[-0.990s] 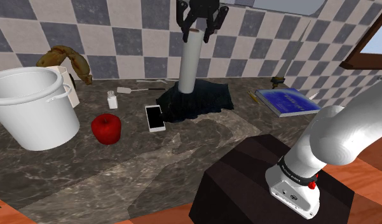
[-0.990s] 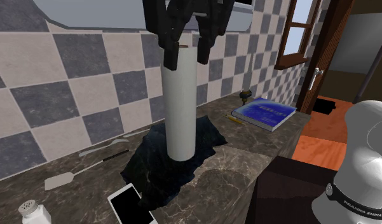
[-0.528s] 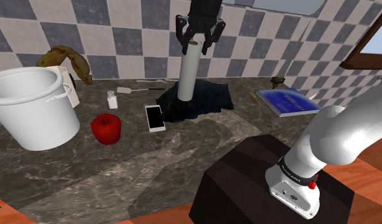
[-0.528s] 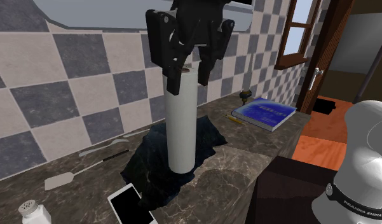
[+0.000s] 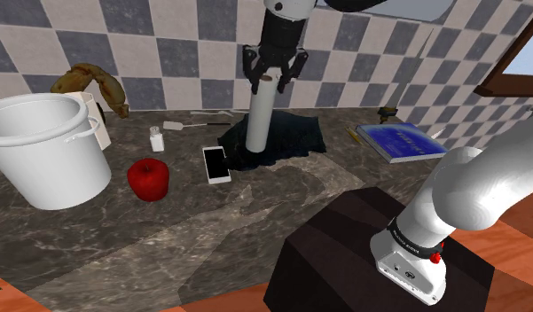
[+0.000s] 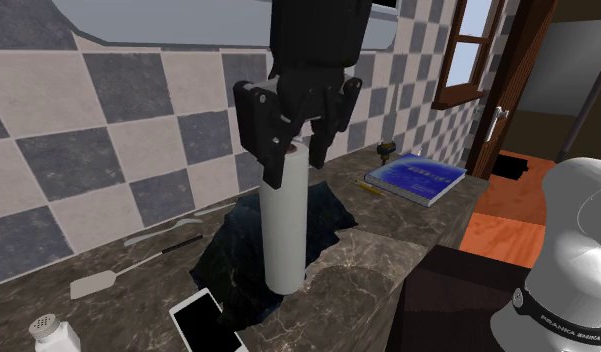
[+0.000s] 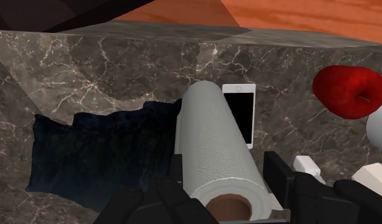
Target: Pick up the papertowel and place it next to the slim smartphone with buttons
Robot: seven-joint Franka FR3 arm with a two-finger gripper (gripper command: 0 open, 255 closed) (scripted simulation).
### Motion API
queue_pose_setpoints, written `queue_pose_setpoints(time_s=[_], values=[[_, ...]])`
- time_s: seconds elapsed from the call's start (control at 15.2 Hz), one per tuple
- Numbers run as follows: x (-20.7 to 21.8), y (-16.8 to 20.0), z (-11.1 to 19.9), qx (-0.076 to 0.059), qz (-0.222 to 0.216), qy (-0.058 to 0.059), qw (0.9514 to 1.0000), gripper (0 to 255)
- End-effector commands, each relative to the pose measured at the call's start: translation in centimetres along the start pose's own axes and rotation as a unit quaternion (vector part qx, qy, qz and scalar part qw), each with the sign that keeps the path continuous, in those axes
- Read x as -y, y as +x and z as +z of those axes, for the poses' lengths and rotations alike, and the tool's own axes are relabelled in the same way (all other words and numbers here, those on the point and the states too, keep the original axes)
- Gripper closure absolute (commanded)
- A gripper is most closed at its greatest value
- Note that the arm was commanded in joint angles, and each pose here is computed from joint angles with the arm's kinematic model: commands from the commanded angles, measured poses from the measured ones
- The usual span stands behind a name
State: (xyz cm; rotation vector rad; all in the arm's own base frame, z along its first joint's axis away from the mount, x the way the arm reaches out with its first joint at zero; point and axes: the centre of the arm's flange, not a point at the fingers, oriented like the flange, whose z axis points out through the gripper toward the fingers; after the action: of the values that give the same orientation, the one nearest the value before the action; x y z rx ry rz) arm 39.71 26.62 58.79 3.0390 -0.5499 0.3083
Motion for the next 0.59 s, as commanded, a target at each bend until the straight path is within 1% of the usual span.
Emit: queue_pose_setpoints(time_s=[0.0, 0.53], values=[[-0.1, -0.2, 1.0, 0.000, 0.000, 0.000, 1.0000, 255], [-0.1, -1.1, 5.2, 0.000, 0.000, 0.000, 1.0000, 255]])
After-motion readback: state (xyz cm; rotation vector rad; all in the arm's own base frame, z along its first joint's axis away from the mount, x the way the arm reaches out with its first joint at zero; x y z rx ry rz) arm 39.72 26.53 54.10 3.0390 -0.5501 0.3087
